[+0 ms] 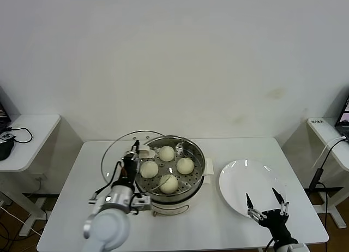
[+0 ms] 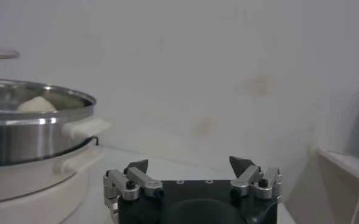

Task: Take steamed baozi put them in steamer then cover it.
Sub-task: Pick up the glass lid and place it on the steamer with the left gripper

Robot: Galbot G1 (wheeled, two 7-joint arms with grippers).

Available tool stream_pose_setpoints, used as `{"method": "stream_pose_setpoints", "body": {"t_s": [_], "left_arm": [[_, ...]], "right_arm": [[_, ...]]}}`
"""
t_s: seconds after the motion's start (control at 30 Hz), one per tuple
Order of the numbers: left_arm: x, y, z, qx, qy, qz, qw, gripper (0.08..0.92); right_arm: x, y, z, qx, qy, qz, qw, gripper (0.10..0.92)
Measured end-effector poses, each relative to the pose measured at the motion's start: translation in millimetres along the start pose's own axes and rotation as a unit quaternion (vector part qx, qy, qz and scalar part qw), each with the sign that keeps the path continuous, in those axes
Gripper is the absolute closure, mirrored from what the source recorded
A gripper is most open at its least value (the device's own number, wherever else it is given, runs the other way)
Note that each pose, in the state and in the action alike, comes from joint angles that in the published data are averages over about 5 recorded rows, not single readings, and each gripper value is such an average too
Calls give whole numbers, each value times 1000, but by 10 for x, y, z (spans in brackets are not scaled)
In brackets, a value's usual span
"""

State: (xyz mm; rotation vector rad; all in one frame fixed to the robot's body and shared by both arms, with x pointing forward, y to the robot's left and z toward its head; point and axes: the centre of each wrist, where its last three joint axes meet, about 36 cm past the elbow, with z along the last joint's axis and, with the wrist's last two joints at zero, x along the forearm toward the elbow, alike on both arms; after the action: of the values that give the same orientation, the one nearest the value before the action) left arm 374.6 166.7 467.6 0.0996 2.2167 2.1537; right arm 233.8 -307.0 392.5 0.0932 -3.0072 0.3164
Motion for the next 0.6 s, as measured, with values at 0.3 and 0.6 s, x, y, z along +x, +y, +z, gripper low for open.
{"method": "stream_pose_setpoints", "body": {"t_s": [0.3, 0.6], "left_arm": [[-188, -11, -488, 10, -12, 11, 1000, 861], [-227, -57, -814, 12, -22, 21, 999, 861]], "right_arm": [[-2, 68, 49, 3, 5, -3, 1000, 199], [-9, 84, 83, 4, 8, -6, 1000, 200]]}}
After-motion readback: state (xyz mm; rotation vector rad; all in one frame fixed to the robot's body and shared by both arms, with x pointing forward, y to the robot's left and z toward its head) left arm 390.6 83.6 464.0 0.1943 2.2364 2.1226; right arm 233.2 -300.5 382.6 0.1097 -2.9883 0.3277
